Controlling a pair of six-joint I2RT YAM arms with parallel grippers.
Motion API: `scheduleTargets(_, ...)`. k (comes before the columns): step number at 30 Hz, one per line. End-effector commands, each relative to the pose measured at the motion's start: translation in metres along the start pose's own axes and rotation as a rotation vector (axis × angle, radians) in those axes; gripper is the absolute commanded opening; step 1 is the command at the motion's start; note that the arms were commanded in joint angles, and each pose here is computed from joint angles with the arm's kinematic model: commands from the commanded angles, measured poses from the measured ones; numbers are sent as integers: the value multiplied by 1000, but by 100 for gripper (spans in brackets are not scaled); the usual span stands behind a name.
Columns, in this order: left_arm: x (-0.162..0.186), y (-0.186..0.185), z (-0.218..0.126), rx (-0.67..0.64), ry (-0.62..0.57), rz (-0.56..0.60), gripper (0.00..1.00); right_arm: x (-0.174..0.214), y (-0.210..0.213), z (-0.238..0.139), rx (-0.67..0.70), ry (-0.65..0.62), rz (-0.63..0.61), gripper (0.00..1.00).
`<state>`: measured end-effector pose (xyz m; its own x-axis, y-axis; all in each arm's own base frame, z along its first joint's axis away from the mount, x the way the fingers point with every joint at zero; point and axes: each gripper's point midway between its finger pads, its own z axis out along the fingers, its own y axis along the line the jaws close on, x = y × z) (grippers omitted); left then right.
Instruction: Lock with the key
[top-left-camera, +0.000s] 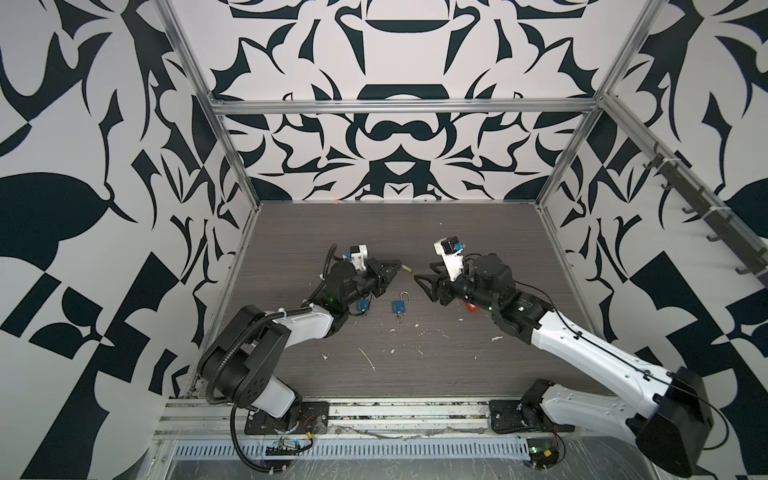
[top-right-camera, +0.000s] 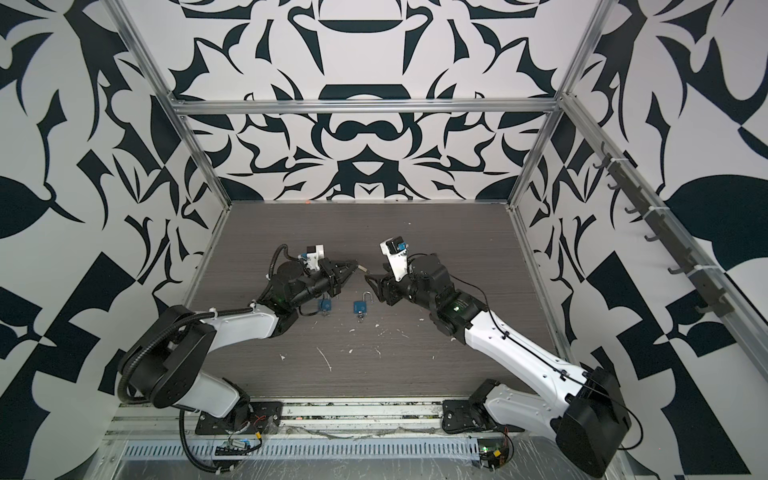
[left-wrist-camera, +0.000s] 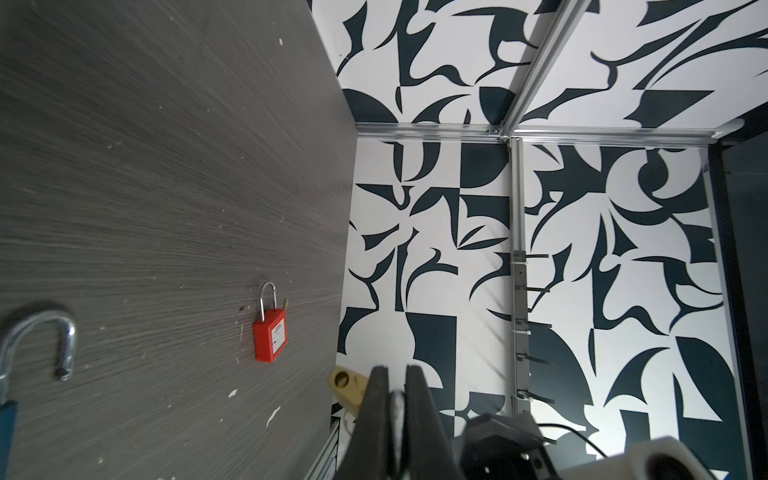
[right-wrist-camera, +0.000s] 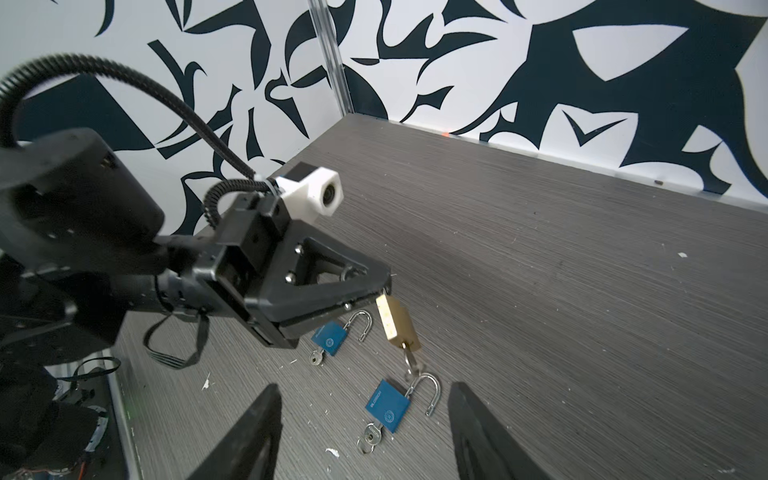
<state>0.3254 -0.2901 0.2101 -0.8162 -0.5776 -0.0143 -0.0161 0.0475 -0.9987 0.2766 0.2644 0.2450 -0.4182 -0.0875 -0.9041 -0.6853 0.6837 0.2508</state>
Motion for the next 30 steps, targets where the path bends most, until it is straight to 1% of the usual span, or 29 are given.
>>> scheduleTargets(1,-4,-17,-10,20,-46,8,0,-25,4,-3,-68,-103,-27,65)
scheduleTargets(3,-3,-24,-16,26,-52,32,0,-24,9,-3,-146,-114,-36,64)
scheduleTargets(5,-3,-30,-21,36,-61,56,0,-25,15,-6,-210,-172,-58,62)
scheduleTargets(7,-3,-36,-25,48,-71,73,0,-25,18,-7,-239,-206,-81,62)
scheduleTargets(12,0,-36,-28,34,-58,74,0,-28,21,0,-267,-211,-95,53)
scheduleTargets(13,0,-35,-28,30,-58,74,0,-29,22,2,-274,-216,-90,53)
scheduleTargets(14,2,-44,-33,50,-59,81,0,-31,23,2,-280,-224,-91,53)
scheduleTargets(17,2,-43,-34,40,-58,78,0,-37,28,0,-308,-247,-94,52)
scheduleTargets(23,6,-51,-30,57,-32,84,0,-40,26,8,-284,-232,-115,51)
scheduleTargets(30,7,-51,-29,72,-20,76,0,-42,32,22,-293,-204,-139,49)
